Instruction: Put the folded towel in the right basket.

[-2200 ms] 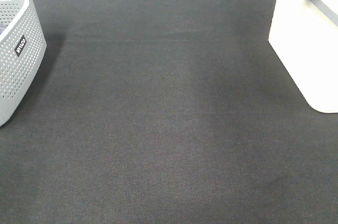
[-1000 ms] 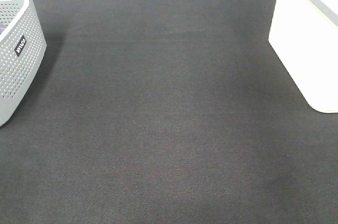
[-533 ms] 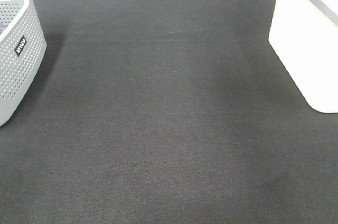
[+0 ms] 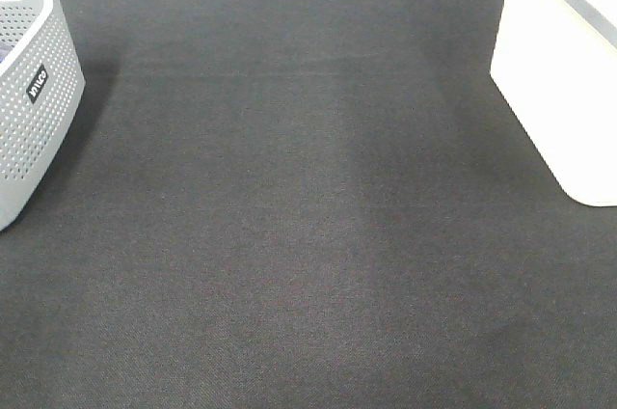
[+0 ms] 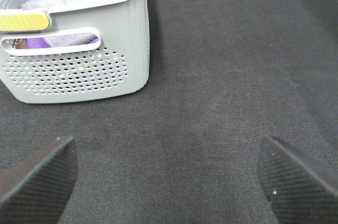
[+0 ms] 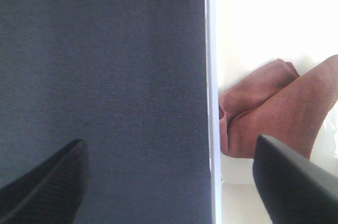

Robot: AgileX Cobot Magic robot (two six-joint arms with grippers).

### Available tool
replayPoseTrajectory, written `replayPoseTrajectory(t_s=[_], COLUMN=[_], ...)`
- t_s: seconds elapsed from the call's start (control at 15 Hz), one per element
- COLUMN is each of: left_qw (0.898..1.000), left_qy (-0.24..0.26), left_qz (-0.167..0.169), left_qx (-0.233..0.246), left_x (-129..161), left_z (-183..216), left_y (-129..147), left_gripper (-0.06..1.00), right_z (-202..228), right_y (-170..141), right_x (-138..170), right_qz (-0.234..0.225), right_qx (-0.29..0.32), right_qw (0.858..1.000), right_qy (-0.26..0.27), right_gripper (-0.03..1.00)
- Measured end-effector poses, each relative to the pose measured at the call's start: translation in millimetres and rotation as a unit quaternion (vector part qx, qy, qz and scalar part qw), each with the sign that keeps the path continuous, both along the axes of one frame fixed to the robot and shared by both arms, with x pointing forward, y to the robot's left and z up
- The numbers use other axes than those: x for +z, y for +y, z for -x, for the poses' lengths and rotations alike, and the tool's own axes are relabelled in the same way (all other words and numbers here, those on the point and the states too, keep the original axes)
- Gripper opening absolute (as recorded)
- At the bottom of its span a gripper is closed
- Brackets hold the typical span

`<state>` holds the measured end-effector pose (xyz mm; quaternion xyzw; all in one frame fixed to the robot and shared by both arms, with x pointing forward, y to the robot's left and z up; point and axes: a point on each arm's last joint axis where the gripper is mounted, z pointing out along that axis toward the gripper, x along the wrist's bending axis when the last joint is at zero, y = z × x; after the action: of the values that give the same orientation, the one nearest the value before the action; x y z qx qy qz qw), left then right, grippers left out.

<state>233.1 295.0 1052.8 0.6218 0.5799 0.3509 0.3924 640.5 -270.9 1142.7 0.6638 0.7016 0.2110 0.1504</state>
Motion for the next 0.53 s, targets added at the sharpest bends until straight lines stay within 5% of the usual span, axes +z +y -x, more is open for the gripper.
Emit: replayPoseTrajectory(t_s=[0.2,0.53], left_qw=[1.0,1.0], left_qy=[0.0,0.0], left_qz=[0.0,0.0], left_qx=[0.0,0.0], left_x=[0.0,0.0], left_z=[0.0,0.0], left_y=[0.0,0.0], left_gripper=[0.88,0.88], right_z=[45.6,137.4], right_y=[-0.2,-3.7], right_x=[20.9,2.5], right_qz=[-0.013,-0.019], right_qx=[0.002,0.002], right_qw=[1.0,0.999], right_qy=[-0.009,0.037], right_gripper=[0.79,0.79])
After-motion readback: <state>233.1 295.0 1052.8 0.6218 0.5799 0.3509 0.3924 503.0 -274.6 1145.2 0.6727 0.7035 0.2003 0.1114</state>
